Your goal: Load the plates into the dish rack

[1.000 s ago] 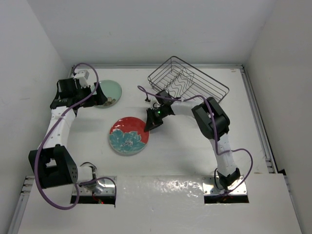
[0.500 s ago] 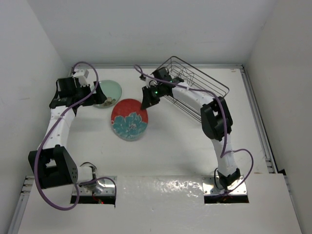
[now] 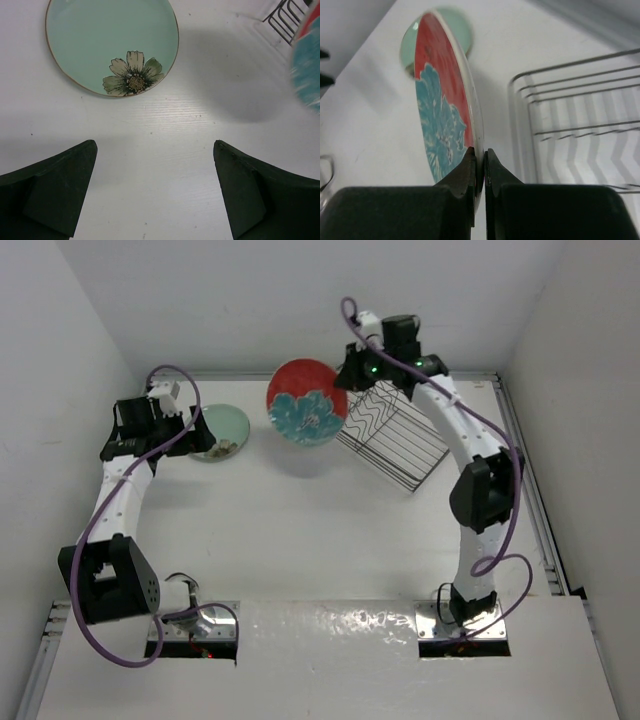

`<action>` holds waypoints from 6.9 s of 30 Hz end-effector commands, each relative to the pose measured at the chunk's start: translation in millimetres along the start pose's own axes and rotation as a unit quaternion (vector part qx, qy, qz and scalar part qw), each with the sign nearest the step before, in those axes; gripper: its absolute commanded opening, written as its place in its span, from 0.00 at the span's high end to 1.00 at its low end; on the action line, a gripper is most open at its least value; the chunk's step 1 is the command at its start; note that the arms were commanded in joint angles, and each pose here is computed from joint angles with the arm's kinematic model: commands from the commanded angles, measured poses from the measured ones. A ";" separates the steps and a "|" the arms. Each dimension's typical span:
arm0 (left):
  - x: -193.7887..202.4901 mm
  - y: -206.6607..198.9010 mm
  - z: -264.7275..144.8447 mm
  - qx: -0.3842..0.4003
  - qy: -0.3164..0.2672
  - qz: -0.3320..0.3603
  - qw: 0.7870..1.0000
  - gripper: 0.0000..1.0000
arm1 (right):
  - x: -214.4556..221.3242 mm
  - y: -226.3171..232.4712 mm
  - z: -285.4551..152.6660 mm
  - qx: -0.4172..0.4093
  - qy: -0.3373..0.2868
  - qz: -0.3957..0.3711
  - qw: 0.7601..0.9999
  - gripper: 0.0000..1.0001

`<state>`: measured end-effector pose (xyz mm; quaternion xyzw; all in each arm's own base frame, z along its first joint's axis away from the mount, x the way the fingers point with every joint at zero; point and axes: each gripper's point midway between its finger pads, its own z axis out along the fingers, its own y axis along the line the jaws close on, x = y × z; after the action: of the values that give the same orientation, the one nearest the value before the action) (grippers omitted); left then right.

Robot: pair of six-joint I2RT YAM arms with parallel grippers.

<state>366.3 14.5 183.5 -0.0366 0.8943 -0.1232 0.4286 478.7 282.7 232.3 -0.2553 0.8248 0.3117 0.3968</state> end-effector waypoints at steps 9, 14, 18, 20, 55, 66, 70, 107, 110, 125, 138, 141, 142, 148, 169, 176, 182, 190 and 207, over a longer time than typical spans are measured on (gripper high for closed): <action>-12.5 9.2 4.6 -0.007 -0.011 0.007 1.000 0.02 | -174.7 -129.8 -155.9 0.260 -0.248 -0.196 0.913 1.00; -11.6 11.7 9.6 -0.007 -0.003 0.006 1.000 0.02 | -177.6 -162.5 -167.3 0.302 -0.238 -0.248 0.889 1.00; -13.2 12.7 12.6 -0.006 0.001 0.005 1.000 0.02 | -171.8 -167.0 -152.1 0.278 -0.227 -0.276 0.892 1.00; -15.8 13.2 12.3 -0.007 -0.001 0.008 1.000 0.02 | -165.3 -166.1 -144.2 0.263 -0.222 -0.279 0.897 1.00; -47.5 34.1 69.0 -0.001 0.057 -0.010 0.998 0.13 | -10.9 -179.5 -32.1 0.242 -0.111 -0.334 0.904 1.00; -29.6 52.7 86.3 -0.009 0.079 -0.028 0.996 0.12 | -16.2 -177.5 -32.5 0.287 -0.151 -0.300 0.897 0.80; -12.2 80.4 106.4 -0.018 0.109 -0.077 0.991 0.12 | -35.3 -174.2 -39.7 0.290 -0.181 -0.259 0.903 0.48; -58.1 27.7 113.2 0.198 0.077 0.098 0.972 1.00 | -21.6 3.8 -29.4 0.011 -0.138 -0.185 0.973 0.27; -58.0 -3.8 90.9 0.208 0.082 0.186 0.957 1.00 | -8.9 24.9 -0.9 -0.043 -0.101 -0.166 0.980 0.29; -24.5 -120.5 12.5 0.352 0.089 0.384 0.849 1.00 | 35.5 88.7 84.2 -0.155 -0.068 -0.188 0.967 0.19; -43.1 -160.3 -11.4 0.411 0.044 0.373 0.831 1.00 | 57.2 99.5 95.2 -0.193 -0.054 -0.144 0.969 0.69; -45.2 -161.7 -12.4 0.412 0.041 0.370 0.832 1.00 | 44.9 108.6 89.5 -0.207 -0.072 -0.136 0.966 1.00; -46.8 -162.8 -12.5 0.412 0.040 0.366 0.833 1.00 | 43.3 109.9 86.9 -0.209 -0.074 -0.129 0.967 1.00; -72.5 -151.0 9.5 0.338 0.032 0.327 0.882 0.77 | -3.0 106.6 58.9 -0.183 -0.130 -0.117 0.967 1.00; -167.7 -87.1 22.4 0.051 -0.069 0.159 0.984 0.00 | -135.6 -67.7 -93.5 0.219 -0.200 -0.276 0.914 1.00; -141.9 -80.3 36.5 0.051 -0.037 0.151 0.986 0.00 | -132.6 -112.0 -107.1 0.284 -0.165 -0.344 0.880 1.00; -135.8 -76.8 38.0 0.046 -0.030 0.155 0.986 0.00 | -110.1 -134.6 -91.8 0.278 -0.135 -0.323 0.894 1.00; -134.1 -77.1 39.2 0.049 -0.029 0.157 0.986 0.00 | -83.3 -144.9 -69.1 0.262 -0.115 -0.307 0.908 1.00; -133.1 -75.4 43.1 0.048 -0.028 0.163 0.985 0.00 | -33.8 -146.6 -23.2 0.204 -0.092 -0.267 0.937 1.00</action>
<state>478.3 -46.9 254.5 0.1240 0.8852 -0.1016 0.4367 571.4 146.5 187.6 -0.3418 0.7838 0.0107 0.5184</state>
